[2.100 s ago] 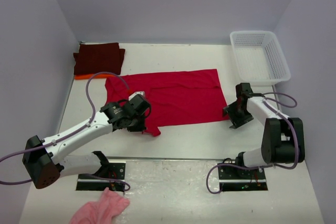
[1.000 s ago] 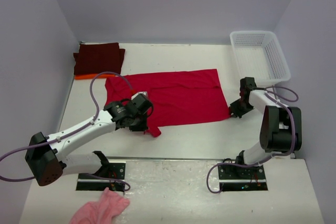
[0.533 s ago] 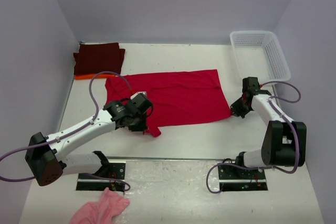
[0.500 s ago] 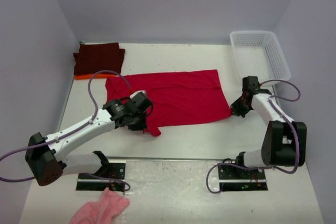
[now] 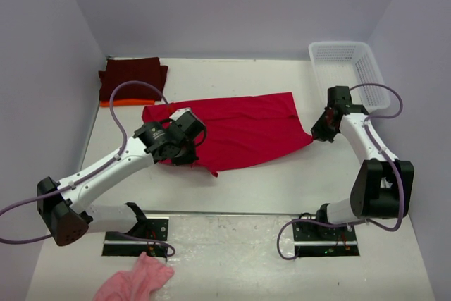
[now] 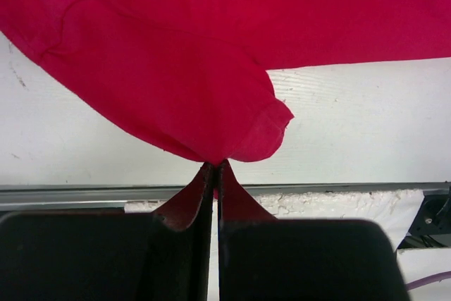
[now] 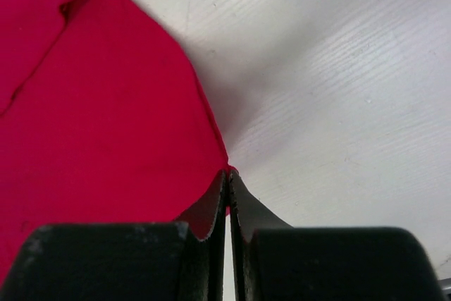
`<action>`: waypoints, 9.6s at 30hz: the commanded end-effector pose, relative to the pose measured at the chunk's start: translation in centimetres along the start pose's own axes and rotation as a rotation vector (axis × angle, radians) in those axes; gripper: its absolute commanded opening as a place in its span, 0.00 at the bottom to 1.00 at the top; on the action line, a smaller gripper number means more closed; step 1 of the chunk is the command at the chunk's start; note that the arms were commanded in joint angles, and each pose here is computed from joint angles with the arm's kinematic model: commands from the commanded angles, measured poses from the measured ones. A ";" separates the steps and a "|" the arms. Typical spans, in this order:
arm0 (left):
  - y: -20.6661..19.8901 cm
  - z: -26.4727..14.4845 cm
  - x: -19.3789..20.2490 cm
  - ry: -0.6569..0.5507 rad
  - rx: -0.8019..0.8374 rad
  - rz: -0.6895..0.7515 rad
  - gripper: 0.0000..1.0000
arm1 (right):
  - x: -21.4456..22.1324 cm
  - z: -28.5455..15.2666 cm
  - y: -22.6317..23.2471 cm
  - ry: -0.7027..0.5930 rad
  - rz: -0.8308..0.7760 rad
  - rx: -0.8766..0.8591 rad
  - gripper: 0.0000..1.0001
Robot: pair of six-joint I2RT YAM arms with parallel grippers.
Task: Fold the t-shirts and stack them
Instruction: Grap the side of the flattened tshirt closest away from the robot with both arms, then fold the other side of the tshirt into a rectangle
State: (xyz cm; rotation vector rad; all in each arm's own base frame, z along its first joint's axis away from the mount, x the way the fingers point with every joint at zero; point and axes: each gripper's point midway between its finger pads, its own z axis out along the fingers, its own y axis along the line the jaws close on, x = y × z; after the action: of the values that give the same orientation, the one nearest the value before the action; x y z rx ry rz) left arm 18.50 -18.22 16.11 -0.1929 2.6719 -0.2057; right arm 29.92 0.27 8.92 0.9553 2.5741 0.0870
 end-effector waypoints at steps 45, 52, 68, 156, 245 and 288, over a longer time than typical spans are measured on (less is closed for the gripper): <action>9.1 2.8 -14.1 -0.099 -0.258 -0.066 0.00 | -7.3 -0.2 7.9 0.025 -0.250 -0.005 0.00; 9.3 5.7 -13.8 -0.038 -0.261 -0.047 0.00 | -8.1 1.4 9.0 0.052 -0.274 0.016 0.00; 8.8 9.9 -17.1 0.005 -0.268 -0.009 0.00 | -9.3 4.6 11.7 0.097 -0.322 0.029 0.00; 1.9 14.4 -11.4 0.098 -0.076 0.143 0.46 | 1.9 -3.3 19.6 0.094 -0.631 -0.309 0.00; 5.8 16.2 -19.4 -0.023 -0.187 0.066 0.00 | 2.2 -3.8 17.7 0.125 -0.579 -0.379 0.00; 1.0 20.9 -17.2 0.156 0.109 0.072 0.00 | 12.0 4.0 24.9 0.406 -0.632 -0.316 0.00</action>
State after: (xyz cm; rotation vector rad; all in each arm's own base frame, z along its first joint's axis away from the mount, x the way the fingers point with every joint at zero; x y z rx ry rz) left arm 41.11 -15.56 3.63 -0.1103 2.8675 -0.2989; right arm 38.43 25.42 5.14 -0.0109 2.9754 0.4857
